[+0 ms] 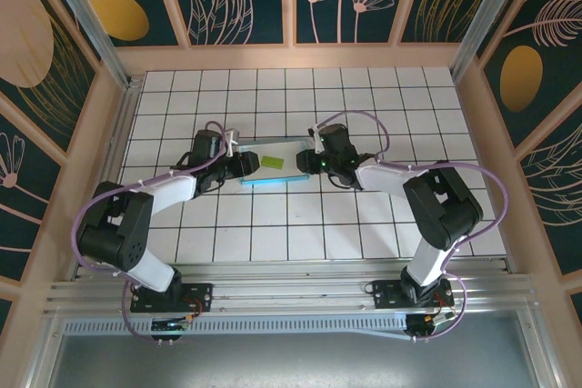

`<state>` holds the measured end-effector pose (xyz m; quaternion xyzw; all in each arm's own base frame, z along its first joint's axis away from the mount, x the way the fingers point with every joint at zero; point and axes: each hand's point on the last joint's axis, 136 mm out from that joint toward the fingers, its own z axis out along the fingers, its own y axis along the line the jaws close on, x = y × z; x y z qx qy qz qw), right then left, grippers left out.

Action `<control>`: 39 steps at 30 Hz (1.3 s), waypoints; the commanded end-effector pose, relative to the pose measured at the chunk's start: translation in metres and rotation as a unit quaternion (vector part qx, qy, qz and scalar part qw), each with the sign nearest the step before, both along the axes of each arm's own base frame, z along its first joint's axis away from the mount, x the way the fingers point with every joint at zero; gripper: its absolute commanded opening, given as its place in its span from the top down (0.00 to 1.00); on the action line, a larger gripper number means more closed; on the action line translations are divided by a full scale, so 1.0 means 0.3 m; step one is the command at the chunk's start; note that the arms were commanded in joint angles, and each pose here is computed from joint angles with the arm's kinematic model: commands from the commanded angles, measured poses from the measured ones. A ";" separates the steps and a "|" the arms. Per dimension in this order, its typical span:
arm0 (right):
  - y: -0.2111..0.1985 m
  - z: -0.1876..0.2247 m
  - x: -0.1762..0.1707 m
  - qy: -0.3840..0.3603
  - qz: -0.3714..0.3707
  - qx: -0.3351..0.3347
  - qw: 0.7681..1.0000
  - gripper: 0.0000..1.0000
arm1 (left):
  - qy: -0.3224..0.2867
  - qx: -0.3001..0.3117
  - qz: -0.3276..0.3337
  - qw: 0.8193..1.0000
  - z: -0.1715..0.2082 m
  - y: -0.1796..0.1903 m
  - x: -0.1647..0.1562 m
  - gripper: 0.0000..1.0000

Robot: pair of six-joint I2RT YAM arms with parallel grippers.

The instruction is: Fold the paper box

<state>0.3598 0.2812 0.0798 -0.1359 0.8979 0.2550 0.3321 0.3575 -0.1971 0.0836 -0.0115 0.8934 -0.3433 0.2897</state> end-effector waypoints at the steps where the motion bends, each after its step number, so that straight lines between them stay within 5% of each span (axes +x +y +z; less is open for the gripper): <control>1: 0.007 0.062 -0.001 -0.025 -0.006 0.024 0.999 0.59 | -0.015 -0.024 -0.006 1.000 0.042 -0.014 -0.014 0.50; 14: -0.004 0.199 -0.074 -0.042 -0.002 0.065 0.997 0.47 | -0.052 -0.072 -0.003 0.996 0.169 -0.003 -0.127 0.49; 21: -0.039 0.495 -0.159 -0.109 0.011 0.137 0.984 0.44 | -0.098 -0.090 0.049 0.990 0.417 0.044 -0.202 0.51; 26: -0.101 0.614 -0.025 -0.061 -0.028 0.185 0.980 0.42 | -0.104 -0.005 0.179 0.978 0.558 0.216 -0.072 0.60; 33: -0.092 0.498 0.191 0.076 -0.045 0.139 0.986 0.43 | -0.016 0.010 0.130 0.991 0.468 0.209 0.184 0.55; 39: -0.027 0.362 0.215 0.178 -0.039 0.146 0.972 0.43 | 0.045 -0.002 0.094 0.995 0.283 0.155 0.209 0.54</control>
